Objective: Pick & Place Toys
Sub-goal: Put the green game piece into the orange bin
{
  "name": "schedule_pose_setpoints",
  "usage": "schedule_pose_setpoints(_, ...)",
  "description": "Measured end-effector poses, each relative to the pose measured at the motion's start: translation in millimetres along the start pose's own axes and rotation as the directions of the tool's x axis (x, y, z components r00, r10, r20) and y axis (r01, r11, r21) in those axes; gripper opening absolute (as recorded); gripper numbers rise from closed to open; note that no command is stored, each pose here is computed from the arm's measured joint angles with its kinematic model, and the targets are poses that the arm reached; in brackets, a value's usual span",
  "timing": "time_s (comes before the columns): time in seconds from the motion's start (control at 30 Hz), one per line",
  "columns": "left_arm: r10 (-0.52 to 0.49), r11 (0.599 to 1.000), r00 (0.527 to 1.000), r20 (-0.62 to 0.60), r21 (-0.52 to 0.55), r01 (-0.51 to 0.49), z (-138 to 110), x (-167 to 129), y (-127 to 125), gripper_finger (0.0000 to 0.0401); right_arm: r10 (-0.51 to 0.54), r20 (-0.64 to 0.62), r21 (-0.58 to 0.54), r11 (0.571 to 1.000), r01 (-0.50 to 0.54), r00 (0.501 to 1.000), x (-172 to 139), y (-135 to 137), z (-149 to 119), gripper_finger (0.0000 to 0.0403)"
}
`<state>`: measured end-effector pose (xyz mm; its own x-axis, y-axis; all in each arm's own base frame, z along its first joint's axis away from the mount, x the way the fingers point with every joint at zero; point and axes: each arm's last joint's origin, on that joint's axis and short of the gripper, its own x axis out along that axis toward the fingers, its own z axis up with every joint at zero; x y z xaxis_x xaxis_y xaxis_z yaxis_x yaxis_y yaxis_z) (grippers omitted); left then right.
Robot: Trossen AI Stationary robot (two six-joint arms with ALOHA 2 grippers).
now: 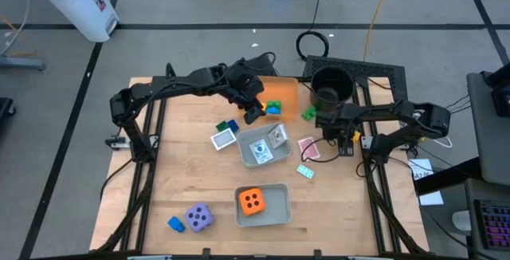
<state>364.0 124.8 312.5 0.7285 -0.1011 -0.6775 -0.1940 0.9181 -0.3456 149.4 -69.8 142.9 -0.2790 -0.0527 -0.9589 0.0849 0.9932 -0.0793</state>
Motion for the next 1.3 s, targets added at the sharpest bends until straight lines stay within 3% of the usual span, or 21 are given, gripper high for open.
schedule_pose_setpoints(0.33,-0.001,1.0,1.0,0.007,0.003,0.001,1,0,0,0.0177,-0.057,0.215,0.155,0.988,0.024,0.975,-46,-13,2,0.0148)
schedule_pose_setpoints(0.43,-0.001,1.0,1.0,0.008,0.007,0.001,1,0,0,0.0177,-0.053,0.345,0.211,0.977,-0.022,0.937,-74,-16,3,0.0151)
schedule_pose_setpoints(0.53,-0.002,1.0,1.0,0.013,0.011,0.002,1,0,0,0.0177,-0.04,0.5,0.254,0.962,-0.102,0.865,-104,-19,1,0.0145)
schedule_pose_setpoints(0.63,-0.004,1.0,1.0,0.027,0.025,0.003,3,0,0,0.0177,-0.006,0.653,0.257,0.943,-0.213,0.757,-130,-20,-1,0.0142)
schedule_pose_setpoints(0.73,-0.011,0.994,0.998,0.059,0.111,0.004,6,0,-1,0.0177,0.023,0.794,0.231,0.912,-0.337,0.607,-153,-21,-2,0.0146)
schedule_pose_setpoints(0.9,-0.047,0.941,0.989,0.139,0.338,-0.003,13,2,-12,0.0176,0.15,0.955,0.032,0.806,-0.59,0.257,-182,-25,4,0.0146)
schedule_pose_setpoints(1.03,-0.01,0.879,0.974,0.226,0.466,-0.099,19,5,-26,0.0173,0.266,0.963,-0.172,0.709,-0.684,0.033,-197,-26,9,0.0141)
schedule_pose_setpoints(1.1,0.059,0.832,0.961,0.271,0.518,-0.198,21,7,-32,0.0171,0.296,0.954,-0.236,0.671,-0.703,-0.038,-200,-27,11,0.0144)
schedule_pose_setpoints(1.2,0.181,0.732,0.918,0.354,0.574,-0.366,24,9,-44,0.0166,0.324,0.941,-0.286,0.609,-0.74,-0.098,-196,-27,14,0.0148)
schedule_pose_setpoints(1.3,0.234,0.639,0.87,0.433,0.606,-0.474,27,10,-58,0.0161,0.321,0.935,-0.317,0.56,-0.765,-0.153,-189,-27,18,0.0146)
